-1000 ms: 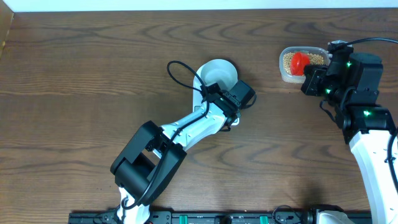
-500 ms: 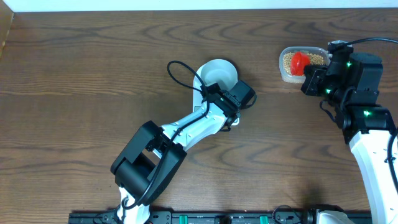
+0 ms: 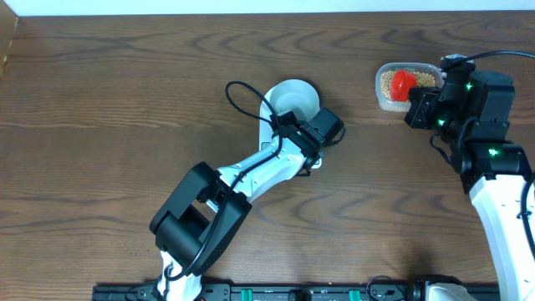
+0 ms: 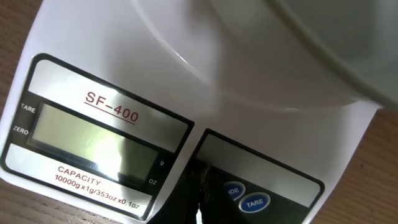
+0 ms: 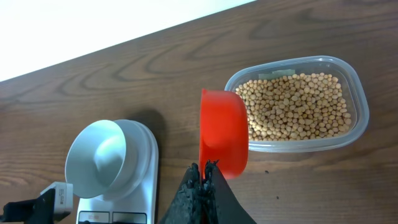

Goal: Scoop item into bowl and weigh 50g on scale

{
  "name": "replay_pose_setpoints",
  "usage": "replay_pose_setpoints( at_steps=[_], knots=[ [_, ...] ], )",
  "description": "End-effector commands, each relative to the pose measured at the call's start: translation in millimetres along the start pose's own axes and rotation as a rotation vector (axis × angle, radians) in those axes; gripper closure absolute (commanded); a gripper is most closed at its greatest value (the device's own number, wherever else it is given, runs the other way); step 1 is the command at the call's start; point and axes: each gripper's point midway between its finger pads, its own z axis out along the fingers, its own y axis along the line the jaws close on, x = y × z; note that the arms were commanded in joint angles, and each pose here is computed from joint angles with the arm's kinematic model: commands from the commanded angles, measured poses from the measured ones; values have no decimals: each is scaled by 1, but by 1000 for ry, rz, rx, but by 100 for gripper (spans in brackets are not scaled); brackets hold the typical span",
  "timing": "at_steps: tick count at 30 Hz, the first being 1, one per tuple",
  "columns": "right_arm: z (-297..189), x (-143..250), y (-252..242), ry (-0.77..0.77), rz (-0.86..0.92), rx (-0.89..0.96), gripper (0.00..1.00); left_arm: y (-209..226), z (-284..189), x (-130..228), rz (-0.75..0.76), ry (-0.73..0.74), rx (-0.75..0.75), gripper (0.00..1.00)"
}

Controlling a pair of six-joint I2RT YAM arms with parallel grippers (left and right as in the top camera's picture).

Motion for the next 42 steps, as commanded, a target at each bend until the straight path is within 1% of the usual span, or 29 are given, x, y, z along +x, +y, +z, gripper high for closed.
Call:
replay_pose_setpoints(
  at_steps=[1,19,42],
  knots=[
    [-7,-12,2,-36,-21,3,99,33,31,18,-7,45,-125,92],
    [-7,-12,2,-33,-20,4,99,43,30,22,-21,57,-161,93],
    [-7,-8,1,-18,-16,7,99,40,38,24,-15,59,-148,92]
  ],
)
